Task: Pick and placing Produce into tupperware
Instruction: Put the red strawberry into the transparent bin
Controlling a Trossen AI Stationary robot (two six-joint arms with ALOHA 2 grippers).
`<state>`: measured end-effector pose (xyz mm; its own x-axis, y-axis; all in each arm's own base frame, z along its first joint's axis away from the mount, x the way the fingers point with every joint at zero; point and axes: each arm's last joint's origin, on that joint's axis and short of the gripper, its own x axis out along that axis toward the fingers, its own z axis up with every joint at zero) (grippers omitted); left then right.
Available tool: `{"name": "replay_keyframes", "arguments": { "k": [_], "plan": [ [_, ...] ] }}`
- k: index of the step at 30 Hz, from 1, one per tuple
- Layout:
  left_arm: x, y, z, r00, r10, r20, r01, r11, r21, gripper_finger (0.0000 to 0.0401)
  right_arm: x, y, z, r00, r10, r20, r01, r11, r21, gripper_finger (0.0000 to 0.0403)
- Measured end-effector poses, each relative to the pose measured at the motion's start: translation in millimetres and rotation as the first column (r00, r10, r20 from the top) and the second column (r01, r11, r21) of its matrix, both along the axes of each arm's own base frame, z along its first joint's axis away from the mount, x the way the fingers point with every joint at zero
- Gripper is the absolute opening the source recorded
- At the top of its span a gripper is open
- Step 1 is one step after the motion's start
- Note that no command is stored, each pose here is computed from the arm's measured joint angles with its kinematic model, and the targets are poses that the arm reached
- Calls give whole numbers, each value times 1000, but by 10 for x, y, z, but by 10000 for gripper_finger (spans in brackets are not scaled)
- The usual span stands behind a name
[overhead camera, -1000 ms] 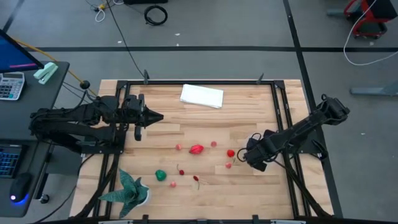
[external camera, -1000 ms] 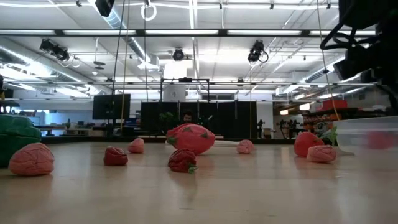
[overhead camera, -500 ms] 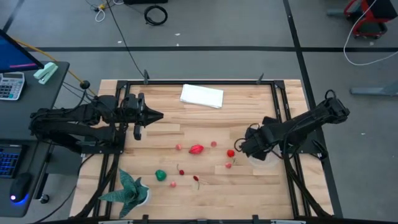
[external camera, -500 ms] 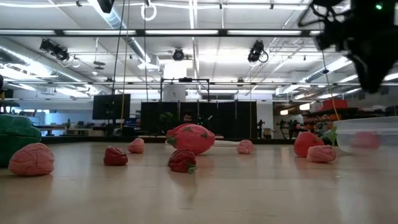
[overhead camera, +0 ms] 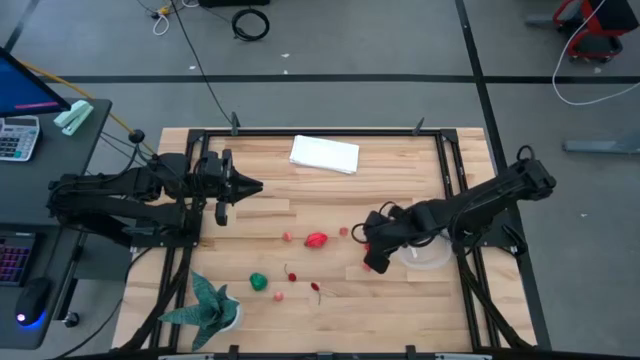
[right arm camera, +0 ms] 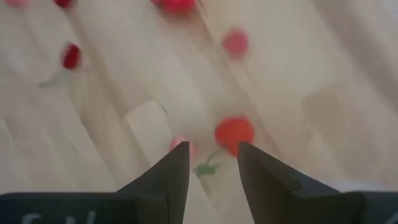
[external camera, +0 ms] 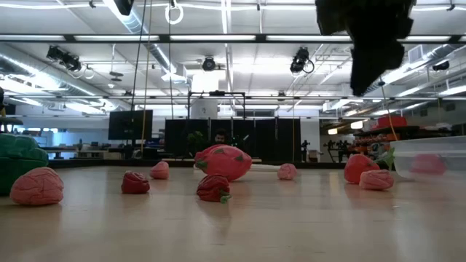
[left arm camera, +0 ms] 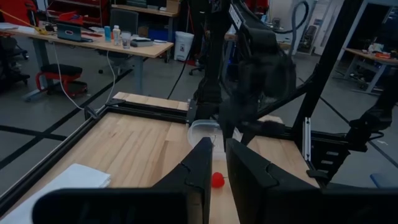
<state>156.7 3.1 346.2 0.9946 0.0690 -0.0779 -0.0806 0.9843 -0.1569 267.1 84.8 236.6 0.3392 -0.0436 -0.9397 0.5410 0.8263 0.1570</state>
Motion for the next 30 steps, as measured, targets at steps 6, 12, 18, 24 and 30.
{"name": "replay_keyframes", "arguments": {
  "k": [6,12,18,24,30],
  "plan": [
    [0,0,-6,1000,0,-6,0,1000,1,61,151,82,-346,990,-54,-131,63,996,68,145],
    [-1,0,-9,1000,0,-10,0,1000,1,59,214,115,-573,975,-42,-219,59,996,73,145],
    [-1,0,-12,1000,0,-13,0,1000,1,57,243,119,-677,968,-54,-245,68,996,49,145],
    [-2,0,-21,1000,0,-22,0,1000,1,64,280,130,-857,955,-48,-294,56,998,18,144],
    [-1,0,-21,1000,0,-22,0,1000,1,55,290,111,-873,959,-7,-283,-6,999,-43,110]
  ]
}}
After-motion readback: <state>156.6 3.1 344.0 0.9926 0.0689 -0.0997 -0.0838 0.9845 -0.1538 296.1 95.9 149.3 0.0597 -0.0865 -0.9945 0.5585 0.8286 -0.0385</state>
